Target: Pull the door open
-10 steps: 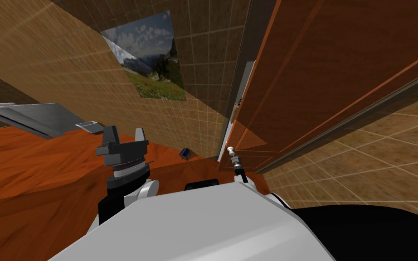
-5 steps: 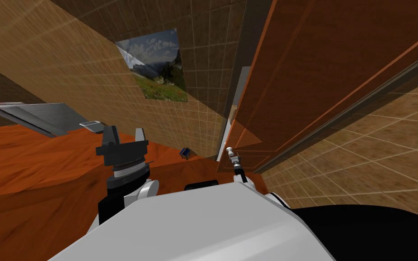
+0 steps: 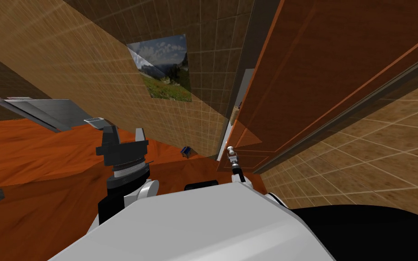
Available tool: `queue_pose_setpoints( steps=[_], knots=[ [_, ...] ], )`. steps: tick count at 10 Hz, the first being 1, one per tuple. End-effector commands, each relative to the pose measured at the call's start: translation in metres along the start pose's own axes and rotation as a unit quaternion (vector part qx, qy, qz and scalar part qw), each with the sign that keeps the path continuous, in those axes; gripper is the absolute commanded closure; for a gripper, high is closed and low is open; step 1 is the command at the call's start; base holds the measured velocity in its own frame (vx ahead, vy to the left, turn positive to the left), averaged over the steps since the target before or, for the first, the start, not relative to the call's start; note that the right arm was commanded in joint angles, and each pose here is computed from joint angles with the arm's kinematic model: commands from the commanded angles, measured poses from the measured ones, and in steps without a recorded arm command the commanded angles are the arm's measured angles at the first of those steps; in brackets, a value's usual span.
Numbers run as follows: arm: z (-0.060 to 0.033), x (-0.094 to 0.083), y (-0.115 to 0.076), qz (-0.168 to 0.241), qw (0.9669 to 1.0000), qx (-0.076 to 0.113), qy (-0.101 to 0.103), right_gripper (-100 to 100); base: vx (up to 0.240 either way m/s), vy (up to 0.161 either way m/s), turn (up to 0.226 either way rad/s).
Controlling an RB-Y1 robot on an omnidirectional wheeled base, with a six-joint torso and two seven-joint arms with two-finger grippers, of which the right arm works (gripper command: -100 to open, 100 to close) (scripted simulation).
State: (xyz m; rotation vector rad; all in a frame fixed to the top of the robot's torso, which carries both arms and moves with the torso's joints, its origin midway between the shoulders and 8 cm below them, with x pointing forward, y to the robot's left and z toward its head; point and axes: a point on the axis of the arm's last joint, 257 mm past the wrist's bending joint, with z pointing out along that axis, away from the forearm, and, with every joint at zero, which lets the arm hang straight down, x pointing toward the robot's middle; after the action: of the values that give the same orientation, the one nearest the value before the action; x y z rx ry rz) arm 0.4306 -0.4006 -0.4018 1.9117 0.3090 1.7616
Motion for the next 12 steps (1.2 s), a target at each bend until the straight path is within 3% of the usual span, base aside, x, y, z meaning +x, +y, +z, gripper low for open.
queue_pose_setpoints(
  steps=[1, 3, 5, 12],
  knots=[
    [0.0005, 0.004, -0.004, 0.033, 0.9995, 0.000, 0.002, -100, -0.082, -0.019, 0.031],
    [0.0015, 0.010, -0.010, 0.075, 0.9972, -0.001, 0.004, -100, -0.103, -0.035, 0.033],
    [0.0023, 0.015, -0.016, 0.119, 0.9928, -0.001, 0.006, -100, -0.108, -0.028, 0.030],
    [0.0040, 0.031, -0.034, 0.240, 0.9707, 0.001, 0.010, -100, -0.093, -0.028, 0.023]
  ],
)
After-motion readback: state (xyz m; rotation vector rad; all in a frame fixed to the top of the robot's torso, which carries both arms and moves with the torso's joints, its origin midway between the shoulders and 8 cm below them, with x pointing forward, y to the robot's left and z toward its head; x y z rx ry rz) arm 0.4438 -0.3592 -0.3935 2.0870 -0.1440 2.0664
